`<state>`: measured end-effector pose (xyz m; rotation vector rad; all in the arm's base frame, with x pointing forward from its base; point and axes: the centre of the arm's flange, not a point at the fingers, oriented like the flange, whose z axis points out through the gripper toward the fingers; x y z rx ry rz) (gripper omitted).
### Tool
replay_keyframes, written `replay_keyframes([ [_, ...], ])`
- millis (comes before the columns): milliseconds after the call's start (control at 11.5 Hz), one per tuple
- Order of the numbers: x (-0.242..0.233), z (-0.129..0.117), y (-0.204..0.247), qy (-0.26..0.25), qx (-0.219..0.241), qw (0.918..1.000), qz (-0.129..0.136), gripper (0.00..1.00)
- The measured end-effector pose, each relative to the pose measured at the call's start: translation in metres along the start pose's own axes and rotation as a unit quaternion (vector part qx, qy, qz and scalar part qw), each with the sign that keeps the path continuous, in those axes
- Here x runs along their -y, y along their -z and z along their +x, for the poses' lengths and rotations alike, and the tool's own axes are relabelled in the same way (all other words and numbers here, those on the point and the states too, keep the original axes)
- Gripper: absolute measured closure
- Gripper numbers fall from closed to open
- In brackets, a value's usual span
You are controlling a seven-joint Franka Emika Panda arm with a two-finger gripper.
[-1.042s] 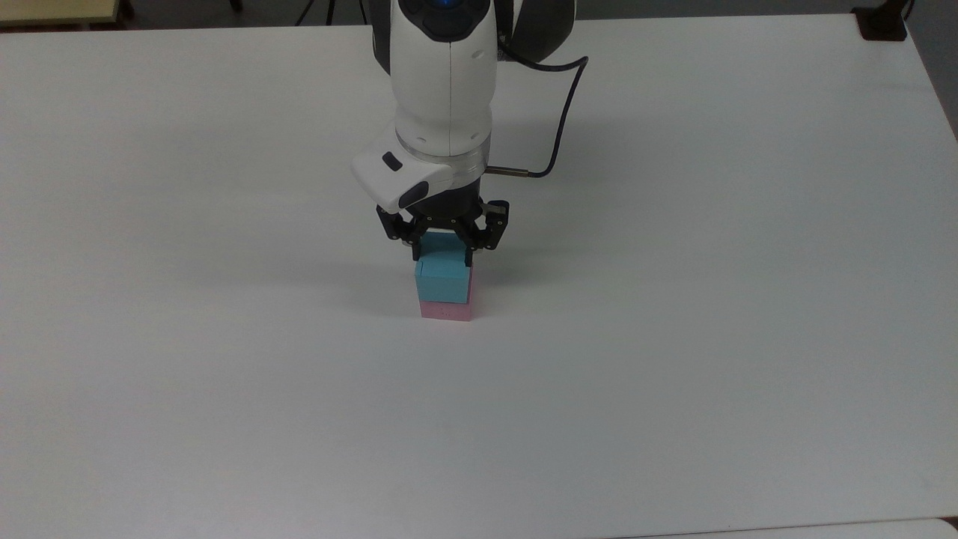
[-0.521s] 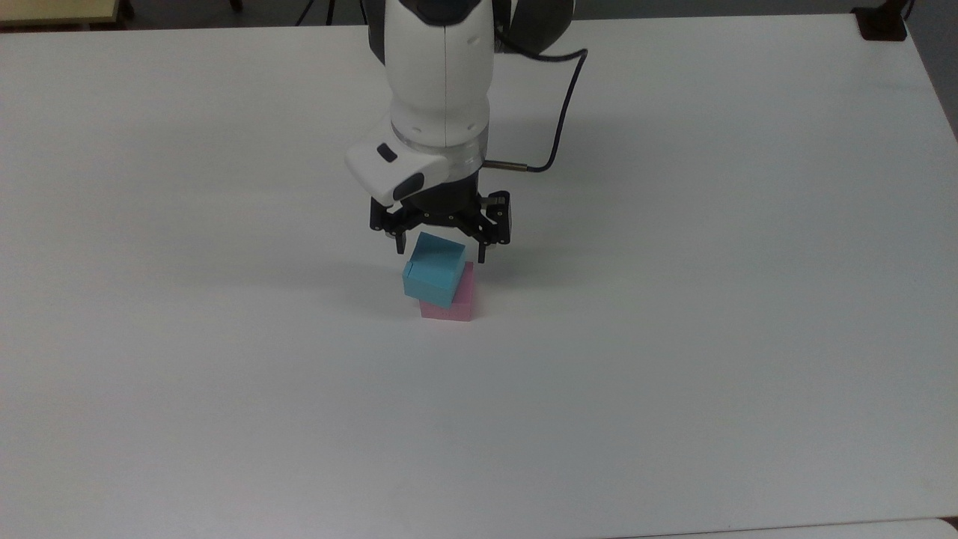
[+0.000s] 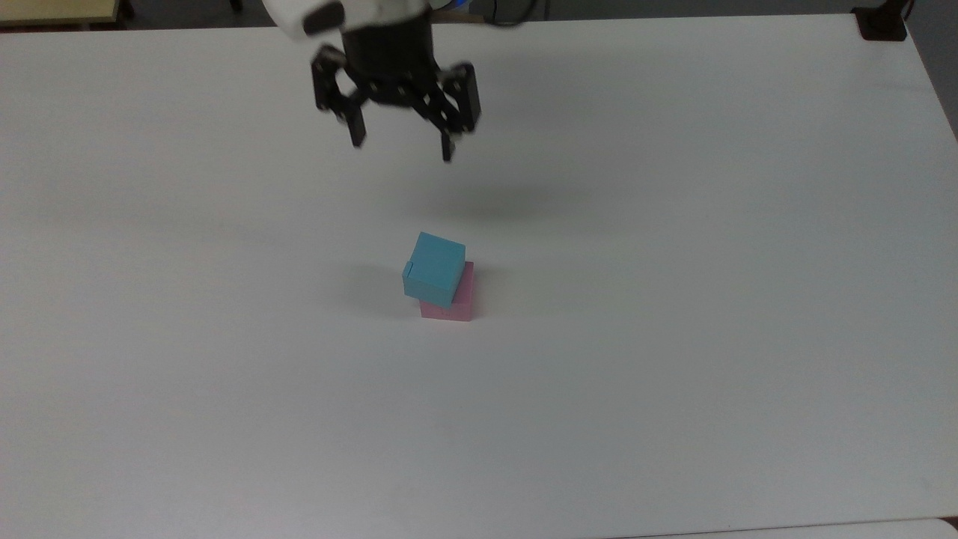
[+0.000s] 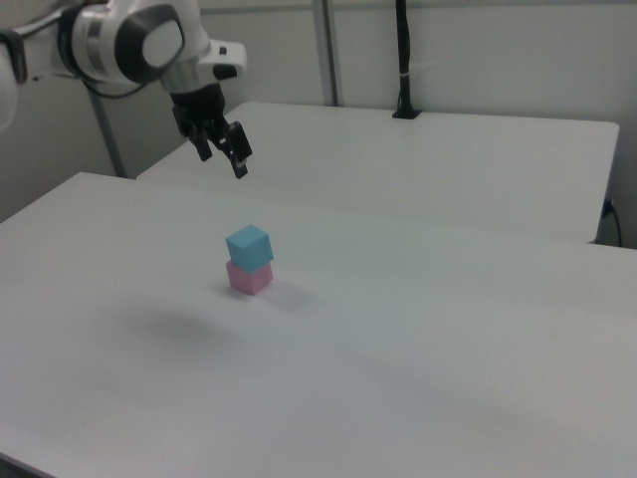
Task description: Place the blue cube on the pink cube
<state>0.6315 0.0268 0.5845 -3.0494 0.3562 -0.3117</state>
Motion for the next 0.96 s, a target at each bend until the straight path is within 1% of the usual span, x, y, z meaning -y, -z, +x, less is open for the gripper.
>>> replay_keyframes([
  [174, -0.035, -0.013, 0.043, -0.025, 0.008, 0.9996, -0.01, 0.0],
  [347, -0.065, -0.025, 0.065, -0.042, 0.014, 0.9989, -0.017, 0.0],
  [434, -0.074, -0.03, 0.069, -0.036, 0.019, 0.999, -0.018, 0.0],
  [521, -0.083, -0.037, 0.07, -0.011, 0.028, 0.9993, -0.021, 0.0],
  [608, -0.088, -0.042, 0.069, 0.028, 0.032, 0.9986, -0.032, 0.0],
  [695, -0.09, -0.044, 0.065, 0.076, 0.038, 0.9955, -0.042, 0.0],
  [782, -0.092, -0.045, 0.06, 0.114, 0.045, 0.9914, -0.046, 0.0],
  [869, -0.093, -0.046, 0.056, 0.132, 0.05, 0.9889, -0.046, 0.0],
  [956, -0.093, -0.047, 0.055, 0.14, 0.052, 0.9877, -0.046, 0.0],
])
